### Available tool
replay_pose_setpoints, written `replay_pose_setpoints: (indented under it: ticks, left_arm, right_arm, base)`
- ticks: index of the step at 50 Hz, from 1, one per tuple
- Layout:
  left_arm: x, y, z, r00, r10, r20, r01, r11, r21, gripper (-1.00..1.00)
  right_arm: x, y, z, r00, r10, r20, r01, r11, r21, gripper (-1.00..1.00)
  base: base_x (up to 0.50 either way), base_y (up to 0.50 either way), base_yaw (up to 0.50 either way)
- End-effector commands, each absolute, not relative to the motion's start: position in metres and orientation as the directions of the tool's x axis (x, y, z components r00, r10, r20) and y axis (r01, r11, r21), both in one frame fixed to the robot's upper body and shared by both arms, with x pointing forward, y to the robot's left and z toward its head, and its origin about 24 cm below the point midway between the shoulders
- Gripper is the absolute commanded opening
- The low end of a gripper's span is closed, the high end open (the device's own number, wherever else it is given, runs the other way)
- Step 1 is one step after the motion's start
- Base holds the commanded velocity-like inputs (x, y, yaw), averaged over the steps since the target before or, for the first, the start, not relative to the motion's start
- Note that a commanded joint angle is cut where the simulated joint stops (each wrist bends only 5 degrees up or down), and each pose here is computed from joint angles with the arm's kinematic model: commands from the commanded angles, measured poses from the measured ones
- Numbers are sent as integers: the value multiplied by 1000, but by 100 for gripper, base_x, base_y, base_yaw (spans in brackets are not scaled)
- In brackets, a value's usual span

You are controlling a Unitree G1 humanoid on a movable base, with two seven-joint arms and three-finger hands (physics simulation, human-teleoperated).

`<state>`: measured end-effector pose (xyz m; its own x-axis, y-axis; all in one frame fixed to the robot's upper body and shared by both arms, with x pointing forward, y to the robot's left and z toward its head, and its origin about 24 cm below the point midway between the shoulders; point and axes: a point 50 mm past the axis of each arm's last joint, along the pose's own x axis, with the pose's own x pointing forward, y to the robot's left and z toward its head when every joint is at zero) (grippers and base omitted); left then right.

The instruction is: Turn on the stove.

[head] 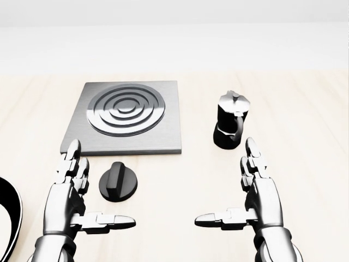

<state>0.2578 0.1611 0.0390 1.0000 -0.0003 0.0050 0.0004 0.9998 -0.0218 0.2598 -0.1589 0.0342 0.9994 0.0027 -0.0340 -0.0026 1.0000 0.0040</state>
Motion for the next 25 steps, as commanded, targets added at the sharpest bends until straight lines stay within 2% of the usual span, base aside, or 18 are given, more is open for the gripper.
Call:
replay_pose_setpoints:
  ticks: [1,20,25]
  left_arm:
    - [258,162,38,1000,2,2,-2,1000,-22,100]
    - [263,163,35,1000,1,-27,-2,999,-35,100]
    - [271,167,35,998,6,-63,-11,996,-83,100]
  right_arm:
    - [260,-159,33,999,3,-39,-3,1000,4,100]
    - [260,-159,31,999,10,-51,-10,1000,4,100]
    - [260,-159,31,999,10,-52,-10,1000,5,100]
  base:
    - [26,0,0]
    - [3,0,0]
    - [0,0,0]
